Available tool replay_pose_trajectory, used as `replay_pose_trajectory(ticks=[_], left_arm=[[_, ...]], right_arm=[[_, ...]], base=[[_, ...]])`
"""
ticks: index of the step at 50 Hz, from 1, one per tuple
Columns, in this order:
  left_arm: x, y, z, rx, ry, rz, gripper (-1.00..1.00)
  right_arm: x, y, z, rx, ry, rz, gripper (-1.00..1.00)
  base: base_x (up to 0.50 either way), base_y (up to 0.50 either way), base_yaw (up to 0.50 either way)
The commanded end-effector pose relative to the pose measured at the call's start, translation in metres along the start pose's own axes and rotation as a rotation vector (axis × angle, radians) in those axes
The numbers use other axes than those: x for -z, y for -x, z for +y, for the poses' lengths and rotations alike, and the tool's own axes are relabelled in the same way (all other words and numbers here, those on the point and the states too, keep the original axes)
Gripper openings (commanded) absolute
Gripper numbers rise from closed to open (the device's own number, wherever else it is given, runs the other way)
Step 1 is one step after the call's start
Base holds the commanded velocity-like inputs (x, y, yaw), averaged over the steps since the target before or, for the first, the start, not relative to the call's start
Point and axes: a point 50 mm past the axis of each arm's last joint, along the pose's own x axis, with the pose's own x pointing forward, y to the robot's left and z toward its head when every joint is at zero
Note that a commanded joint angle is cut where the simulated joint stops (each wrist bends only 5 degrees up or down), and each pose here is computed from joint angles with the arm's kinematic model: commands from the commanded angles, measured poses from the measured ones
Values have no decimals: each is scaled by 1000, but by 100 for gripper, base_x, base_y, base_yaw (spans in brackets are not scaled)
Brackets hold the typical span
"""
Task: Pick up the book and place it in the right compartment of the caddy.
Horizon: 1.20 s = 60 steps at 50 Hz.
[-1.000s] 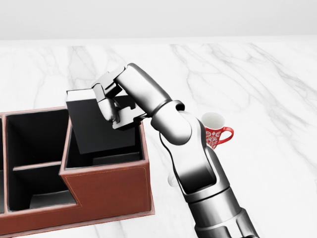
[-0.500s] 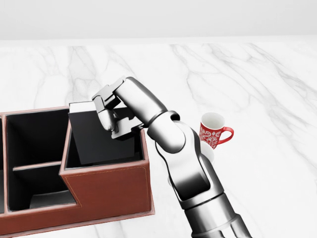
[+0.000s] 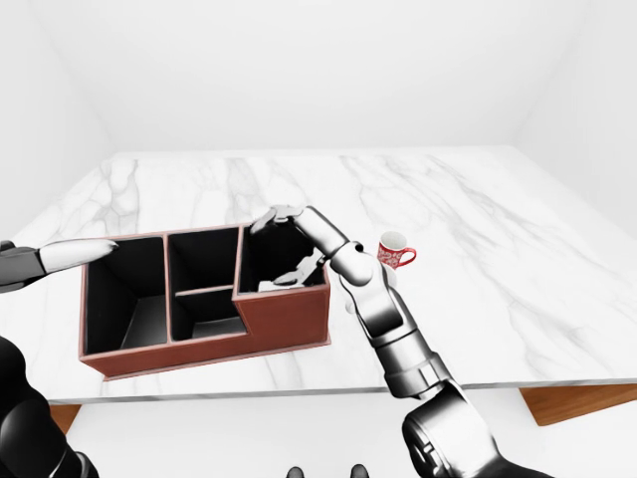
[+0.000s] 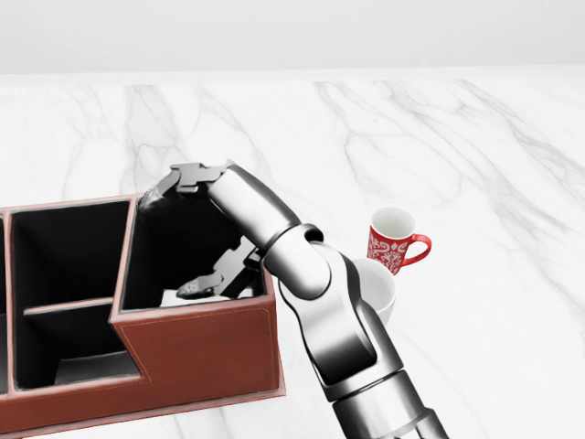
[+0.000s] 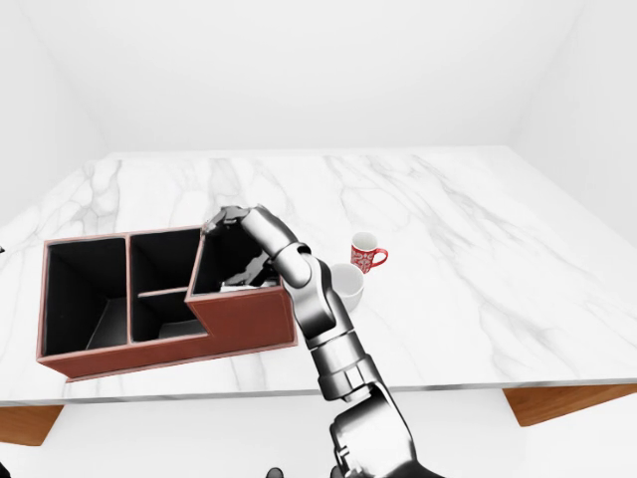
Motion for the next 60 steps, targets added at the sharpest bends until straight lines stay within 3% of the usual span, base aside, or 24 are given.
replay_pose_trajectory(ticks=[1,14,20,27,38,43,52,60], left_arm=[[1,1,1,0,-3,9,100],[-3,-2,2,2,-5,-17,100],[-21,-20,7,-6,3,-120,100],[-51,-53,16,-8,21,-260,100],[-67,-80,23,-7,48,-286,100],[-70,-96,26,5,24,-274,100],[-88,-126,27,19,29,-296,100],[-116,-157,27,52,12,-335,100]], right_arm=[[-1,0,0,5,-5,-2,100],[-23,3,-17,38,33,-88,100],[-53,4,-45,86,103,-192,100],[-84,5,-80,150,169,-282,100],[-120,11,-114,213,254,-374,100],[-139,19,-141,298,276,-421,100],[-184,49,-206,480,376,-491,100],[-209,80,-254,591,495,-444,100]], base=[[0,0,0],[0,0,0],[0,0,0],[0,0,0],[0,0,0],[0,0,0],[0,0,0],[0,0,0]])
